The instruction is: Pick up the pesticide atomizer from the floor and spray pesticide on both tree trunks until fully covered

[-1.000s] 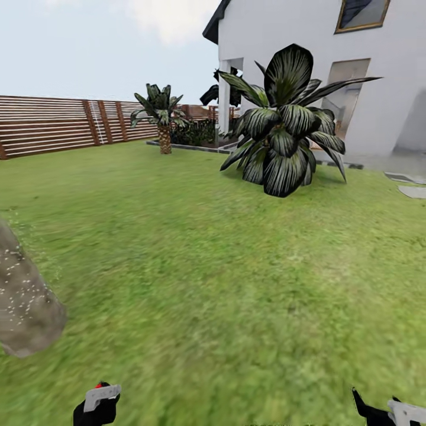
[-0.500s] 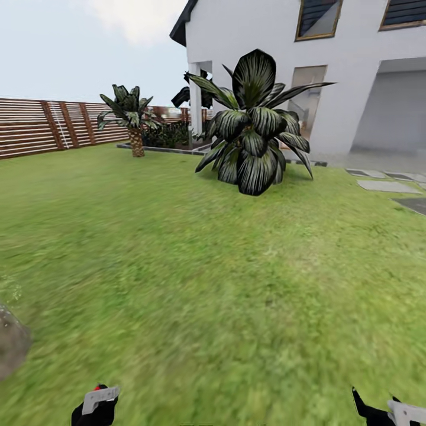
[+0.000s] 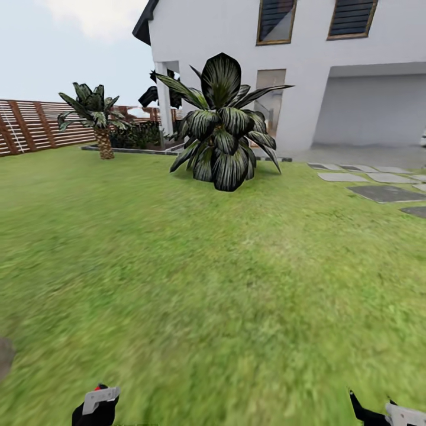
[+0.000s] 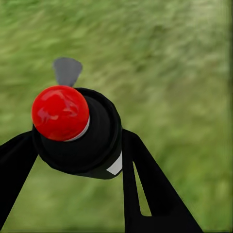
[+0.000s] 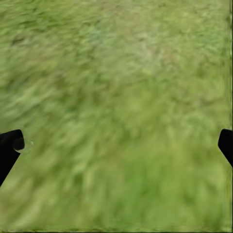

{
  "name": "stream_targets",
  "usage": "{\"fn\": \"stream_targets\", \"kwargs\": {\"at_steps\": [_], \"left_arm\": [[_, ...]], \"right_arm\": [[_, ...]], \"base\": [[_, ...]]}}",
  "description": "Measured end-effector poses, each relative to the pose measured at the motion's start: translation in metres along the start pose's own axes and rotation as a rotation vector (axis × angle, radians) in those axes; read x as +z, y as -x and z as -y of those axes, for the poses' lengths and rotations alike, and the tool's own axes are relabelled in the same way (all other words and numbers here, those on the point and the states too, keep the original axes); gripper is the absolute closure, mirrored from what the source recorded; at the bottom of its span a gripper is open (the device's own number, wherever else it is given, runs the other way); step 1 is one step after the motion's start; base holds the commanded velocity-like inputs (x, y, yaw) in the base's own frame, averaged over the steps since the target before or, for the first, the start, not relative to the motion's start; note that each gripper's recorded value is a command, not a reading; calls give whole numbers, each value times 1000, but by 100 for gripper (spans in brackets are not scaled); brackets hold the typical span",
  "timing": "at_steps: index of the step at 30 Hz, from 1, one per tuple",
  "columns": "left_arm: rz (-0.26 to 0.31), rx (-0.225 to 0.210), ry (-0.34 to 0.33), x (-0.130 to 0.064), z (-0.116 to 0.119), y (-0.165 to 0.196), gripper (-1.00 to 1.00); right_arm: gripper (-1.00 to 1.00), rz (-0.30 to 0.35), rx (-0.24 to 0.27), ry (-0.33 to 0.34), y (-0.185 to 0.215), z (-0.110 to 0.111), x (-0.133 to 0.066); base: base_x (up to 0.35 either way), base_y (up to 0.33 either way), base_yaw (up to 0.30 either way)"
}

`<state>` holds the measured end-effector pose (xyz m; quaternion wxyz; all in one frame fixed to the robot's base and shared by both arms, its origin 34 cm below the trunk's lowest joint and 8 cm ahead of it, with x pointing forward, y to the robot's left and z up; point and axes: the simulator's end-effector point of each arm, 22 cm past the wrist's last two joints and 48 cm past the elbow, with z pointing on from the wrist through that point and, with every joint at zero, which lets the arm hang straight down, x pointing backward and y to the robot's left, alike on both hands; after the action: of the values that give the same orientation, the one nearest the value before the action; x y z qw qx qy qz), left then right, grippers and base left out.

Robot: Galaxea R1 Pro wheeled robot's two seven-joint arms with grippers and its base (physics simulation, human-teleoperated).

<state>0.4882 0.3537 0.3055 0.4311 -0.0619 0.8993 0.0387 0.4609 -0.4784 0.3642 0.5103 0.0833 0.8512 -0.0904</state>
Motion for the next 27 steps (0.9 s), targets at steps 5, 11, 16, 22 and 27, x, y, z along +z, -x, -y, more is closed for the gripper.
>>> {"fn": "stream_targets", "kwargs": {"at_steps": [5,11,16,22,27], "left_arm": [[1,1,1,0,-1,0,100],[2,3,2,0,-2,1,100],[3,4,6,0,-4,2,100],[3,5,7,0,-5,2,100],[3,5,7,0,-5,2,100]], "right_arm": [[-100,-1,1,0,-1,0,0],[-100,-1,1,-1,-1,0,0],[-100,-1,1,-1,-1,0,0],[-100,-1,1,0,-1,0,0],[-100,-1,1,0,-1,0,0]], "base": [[-142,281,-300],[-131,285,-300],[-131,285,-300],[-149,285,-300],[-172,286,-300]]}}
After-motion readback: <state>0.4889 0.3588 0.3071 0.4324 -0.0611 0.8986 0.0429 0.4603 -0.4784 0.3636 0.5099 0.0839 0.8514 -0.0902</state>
